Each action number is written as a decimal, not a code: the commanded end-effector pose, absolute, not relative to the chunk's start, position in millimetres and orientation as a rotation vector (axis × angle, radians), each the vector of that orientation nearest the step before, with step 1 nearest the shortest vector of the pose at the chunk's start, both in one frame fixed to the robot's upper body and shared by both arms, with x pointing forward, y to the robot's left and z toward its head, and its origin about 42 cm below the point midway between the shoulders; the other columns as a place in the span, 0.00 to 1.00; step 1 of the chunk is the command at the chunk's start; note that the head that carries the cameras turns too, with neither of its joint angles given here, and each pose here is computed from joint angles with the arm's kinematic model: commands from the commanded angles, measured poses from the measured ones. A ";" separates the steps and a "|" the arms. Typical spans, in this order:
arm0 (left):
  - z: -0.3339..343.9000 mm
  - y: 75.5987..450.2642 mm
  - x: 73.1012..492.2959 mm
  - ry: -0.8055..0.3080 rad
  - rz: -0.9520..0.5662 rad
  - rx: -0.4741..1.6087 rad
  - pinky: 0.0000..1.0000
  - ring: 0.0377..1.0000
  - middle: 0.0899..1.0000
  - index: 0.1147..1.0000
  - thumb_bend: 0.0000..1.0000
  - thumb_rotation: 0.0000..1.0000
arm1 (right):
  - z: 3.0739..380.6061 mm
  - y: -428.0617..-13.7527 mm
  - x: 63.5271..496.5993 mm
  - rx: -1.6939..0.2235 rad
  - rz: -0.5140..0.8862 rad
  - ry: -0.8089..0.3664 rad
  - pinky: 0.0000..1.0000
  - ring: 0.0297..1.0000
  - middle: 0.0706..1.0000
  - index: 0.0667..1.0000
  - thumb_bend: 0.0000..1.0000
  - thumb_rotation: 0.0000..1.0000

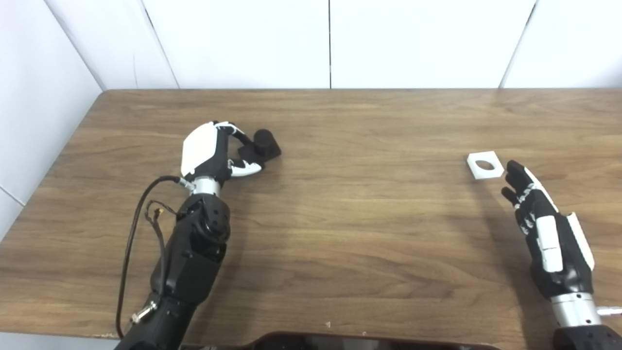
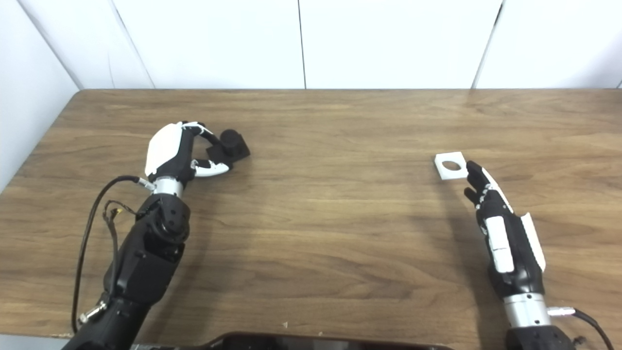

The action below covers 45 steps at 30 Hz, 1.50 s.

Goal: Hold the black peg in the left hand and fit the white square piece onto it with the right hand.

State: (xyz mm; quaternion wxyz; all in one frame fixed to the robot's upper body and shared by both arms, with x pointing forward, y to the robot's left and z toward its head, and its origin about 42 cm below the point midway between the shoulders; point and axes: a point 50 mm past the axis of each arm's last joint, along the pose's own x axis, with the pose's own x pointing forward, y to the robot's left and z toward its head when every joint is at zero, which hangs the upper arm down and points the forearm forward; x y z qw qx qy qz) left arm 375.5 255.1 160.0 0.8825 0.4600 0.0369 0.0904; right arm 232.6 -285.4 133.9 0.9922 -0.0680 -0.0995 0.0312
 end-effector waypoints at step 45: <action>160.8 160.5 246.9 -0.139 -0.140 0.959 0.92 0.93 0.83 0.42 0.50 0.07 | 117.0 -266.9 227.9 -0.111 0.040 -0.136 0.94 0.98 0.96 0.92 0.68 0.98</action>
